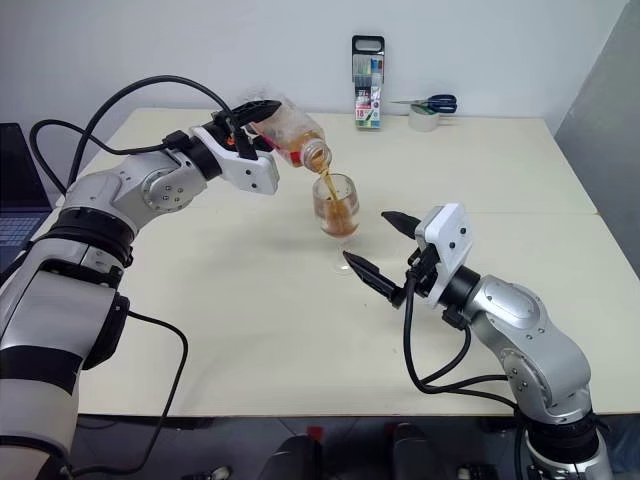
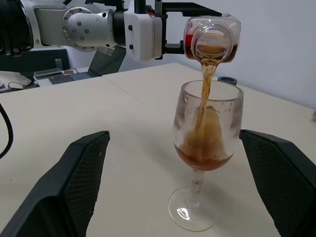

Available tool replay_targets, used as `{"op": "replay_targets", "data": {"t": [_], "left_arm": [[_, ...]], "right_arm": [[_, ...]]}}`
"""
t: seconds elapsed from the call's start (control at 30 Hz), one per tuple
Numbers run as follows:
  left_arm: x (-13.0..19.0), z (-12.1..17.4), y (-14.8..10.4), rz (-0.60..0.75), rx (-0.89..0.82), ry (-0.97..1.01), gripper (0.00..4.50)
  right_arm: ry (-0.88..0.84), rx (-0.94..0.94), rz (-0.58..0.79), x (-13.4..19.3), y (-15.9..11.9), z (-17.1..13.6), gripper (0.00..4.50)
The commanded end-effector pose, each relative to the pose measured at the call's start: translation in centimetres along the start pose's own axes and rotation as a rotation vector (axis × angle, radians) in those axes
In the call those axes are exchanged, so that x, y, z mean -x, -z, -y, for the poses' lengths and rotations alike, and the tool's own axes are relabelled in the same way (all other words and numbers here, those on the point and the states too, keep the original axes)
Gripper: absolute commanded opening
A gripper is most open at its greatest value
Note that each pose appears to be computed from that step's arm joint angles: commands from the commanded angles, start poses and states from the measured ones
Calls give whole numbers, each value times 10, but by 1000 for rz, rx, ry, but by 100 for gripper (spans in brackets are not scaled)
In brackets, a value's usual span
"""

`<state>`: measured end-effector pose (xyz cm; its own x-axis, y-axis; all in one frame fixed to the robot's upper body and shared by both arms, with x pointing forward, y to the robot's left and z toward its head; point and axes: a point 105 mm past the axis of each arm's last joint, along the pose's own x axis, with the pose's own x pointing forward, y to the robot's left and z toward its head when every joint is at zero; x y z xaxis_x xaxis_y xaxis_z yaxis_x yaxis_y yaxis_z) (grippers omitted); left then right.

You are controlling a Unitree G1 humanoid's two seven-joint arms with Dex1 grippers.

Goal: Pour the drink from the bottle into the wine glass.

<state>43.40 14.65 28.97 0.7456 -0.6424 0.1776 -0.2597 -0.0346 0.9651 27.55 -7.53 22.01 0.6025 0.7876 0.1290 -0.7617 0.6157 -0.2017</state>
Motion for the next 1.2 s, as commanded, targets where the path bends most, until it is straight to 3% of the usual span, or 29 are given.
{"op": "replay_targets", "data": {"t": [0.03,0.67,1.2], "left_arm": [[-4,-26,1,1,-32,-76,166],[-3,-23,4,-15,-18,-71,166],[-4,-6,-7,4,278,-34,166]], "right_arm": [[-17,17,39,2,-11,-7,450],[-28,4,34,2,-10,-10,450],[-34,12,47,-1,-13,-9,450]]}}
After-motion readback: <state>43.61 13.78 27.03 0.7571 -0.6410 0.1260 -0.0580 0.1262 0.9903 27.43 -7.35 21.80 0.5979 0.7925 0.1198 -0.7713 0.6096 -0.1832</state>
